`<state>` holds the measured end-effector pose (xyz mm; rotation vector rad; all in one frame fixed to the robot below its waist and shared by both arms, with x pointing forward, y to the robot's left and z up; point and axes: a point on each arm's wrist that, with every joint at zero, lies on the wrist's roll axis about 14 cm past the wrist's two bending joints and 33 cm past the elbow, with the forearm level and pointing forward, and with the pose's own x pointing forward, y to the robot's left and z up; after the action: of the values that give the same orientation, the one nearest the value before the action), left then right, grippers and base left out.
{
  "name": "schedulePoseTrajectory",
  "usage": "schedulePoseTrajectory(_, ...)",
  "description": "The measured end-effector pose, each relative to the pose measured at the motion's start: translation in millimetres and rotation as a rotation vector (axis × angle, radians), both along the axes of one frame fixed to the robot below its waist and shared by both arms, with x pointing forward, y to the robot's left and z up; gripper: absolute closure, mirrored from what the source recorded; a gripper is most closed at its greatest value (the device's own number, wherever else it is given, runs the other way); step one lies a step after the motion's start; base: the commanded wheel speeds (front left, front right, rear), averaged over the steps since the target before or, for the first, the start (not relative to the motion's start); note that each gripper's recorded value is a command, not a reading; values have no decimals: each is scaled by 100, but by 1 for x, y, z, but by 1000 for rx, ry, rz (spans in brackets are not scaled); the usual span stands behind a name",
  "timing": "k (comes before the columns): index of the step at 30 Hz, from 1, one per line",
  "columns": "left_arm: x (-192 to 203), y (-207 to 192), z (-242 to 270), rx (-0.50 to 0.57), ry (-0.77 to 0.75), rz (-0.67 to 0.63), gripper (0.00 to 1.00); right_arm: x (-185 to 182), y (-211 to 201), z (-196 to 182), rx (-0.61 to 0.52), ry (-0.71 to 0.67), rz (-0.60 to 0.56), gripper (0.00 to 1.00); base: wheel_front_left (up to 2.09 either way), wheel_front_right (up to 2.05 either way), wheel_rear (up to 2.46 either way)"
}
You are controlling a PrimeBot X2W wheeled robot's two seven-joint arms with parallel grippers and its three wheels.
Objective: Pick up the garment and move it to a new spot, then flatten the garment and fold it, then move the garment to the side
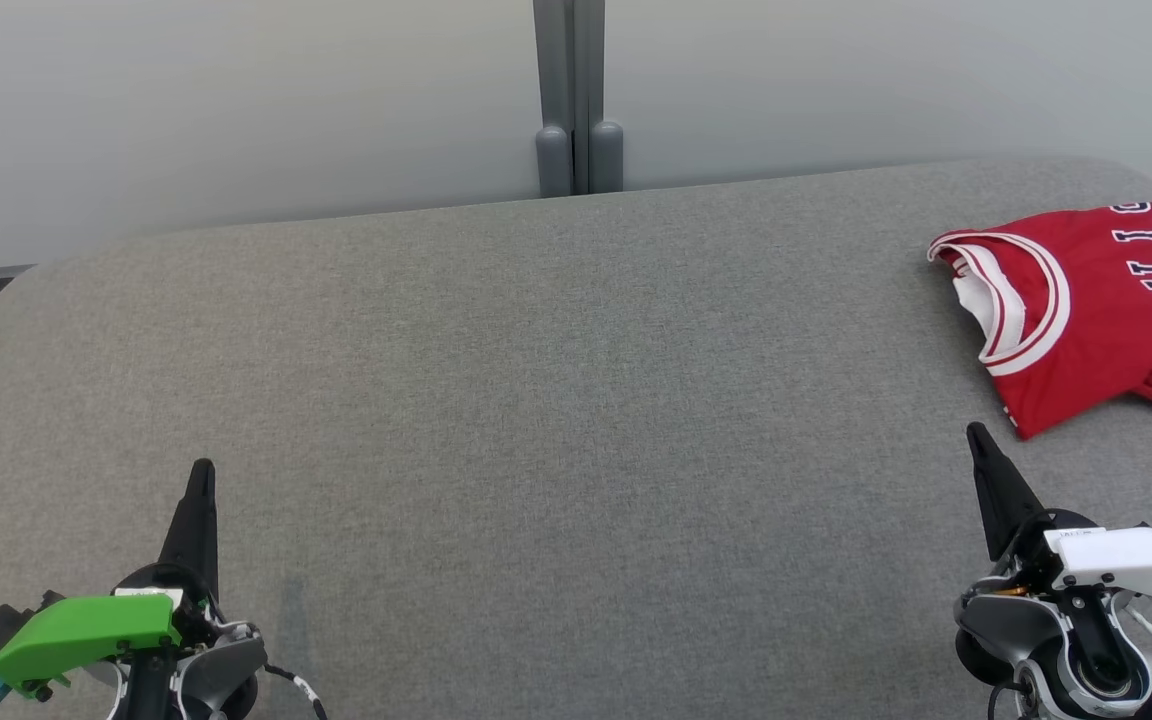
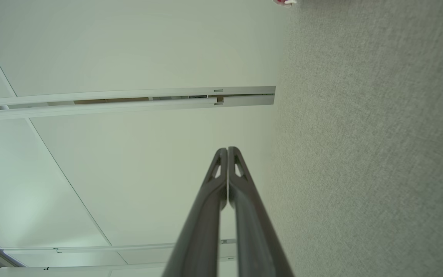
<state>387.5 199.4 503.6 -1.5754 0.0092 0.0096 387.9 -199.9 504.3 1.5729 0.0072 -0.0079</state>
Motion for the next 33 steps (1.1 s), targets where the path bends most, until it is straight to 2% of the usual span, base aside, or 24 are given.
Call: schedulePoseTrajectory(33, 0, 0, 0, 0, 0, 0, 100, 0, 0, 0, 0, 0, 0, 100, 0, 0, 0)
